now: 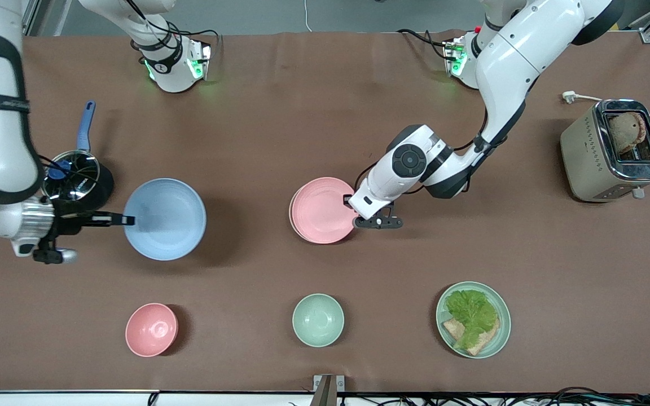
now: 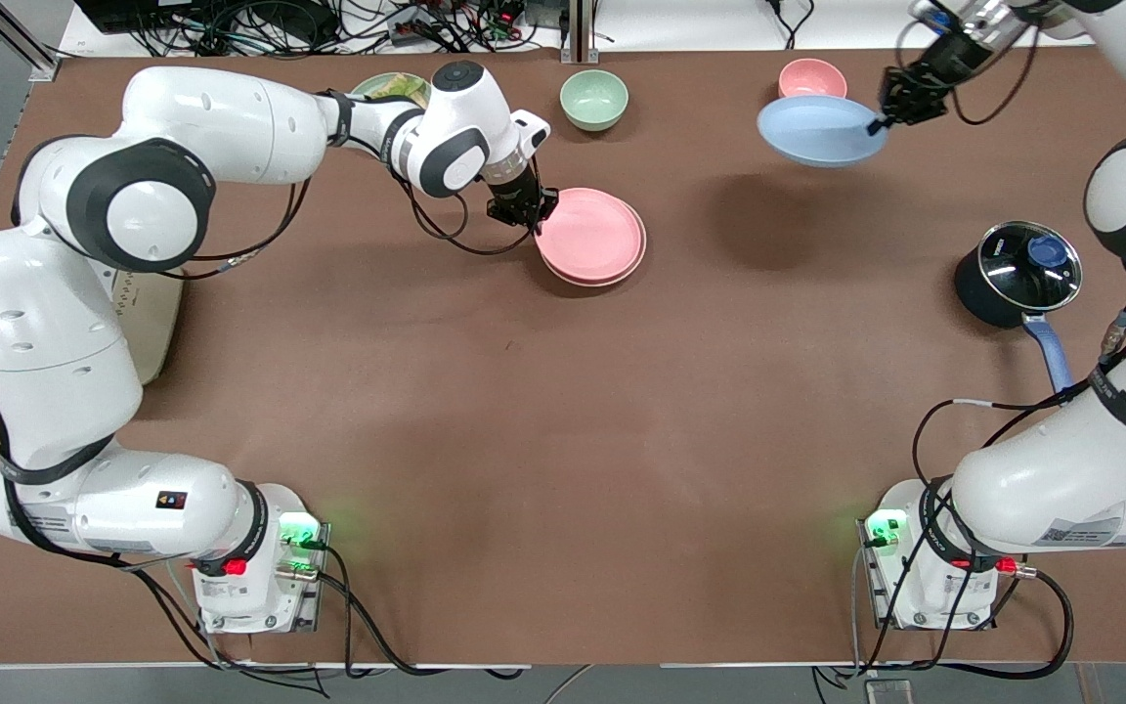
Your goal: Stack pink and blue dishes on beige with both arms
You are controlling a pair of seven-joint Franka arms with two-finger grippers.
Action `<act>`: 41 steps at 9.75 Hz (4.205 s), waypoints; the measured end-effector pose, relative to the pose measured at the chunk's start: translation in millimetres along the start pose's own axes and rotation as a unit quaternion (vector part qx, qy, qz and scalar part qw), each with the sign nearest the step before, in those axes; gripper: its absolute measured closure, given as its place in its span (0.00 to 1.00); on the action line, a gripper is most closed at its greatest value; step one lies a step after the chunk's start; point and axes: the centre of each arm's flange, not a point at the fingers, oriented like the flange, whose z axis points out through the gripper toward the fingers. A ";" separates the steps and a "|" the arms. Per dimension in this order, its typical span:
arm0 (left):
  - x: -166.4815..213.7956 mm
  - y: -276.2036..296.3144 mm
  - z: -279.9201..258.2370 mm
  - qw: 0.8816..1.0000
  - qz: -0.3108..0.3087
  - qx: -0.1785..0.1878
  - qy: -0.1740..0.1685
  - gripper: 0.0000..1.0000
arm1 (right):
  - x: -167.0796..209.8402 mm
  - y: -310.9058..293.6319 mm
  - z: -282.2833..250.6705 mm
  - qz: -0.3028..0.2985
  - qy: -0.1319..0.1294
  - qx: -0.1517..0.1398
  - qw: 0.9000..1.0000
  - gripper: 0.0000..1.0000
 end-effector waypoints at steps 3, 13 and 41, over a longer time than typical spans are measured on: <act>13.3 -2.1 -18.9 1.000 -0.007 -0.001 0.015 0.38 | -9.1 -78.0 55.6 0.028 0.033 0.001 0.999 0.94; 60.6 -141.9 -448.3 0.979 0.027 0.166 0.116 0.00 | -119.0 -226.5 286.2 0.048 0.144 0.024 0.988 0.94; -18.3 -235.9 -504.7 0.991 0.029 0.126 0.033 0.00 | -162.6 -80.2 -254.3 0.078 0.135 -0.206 0.966 0.00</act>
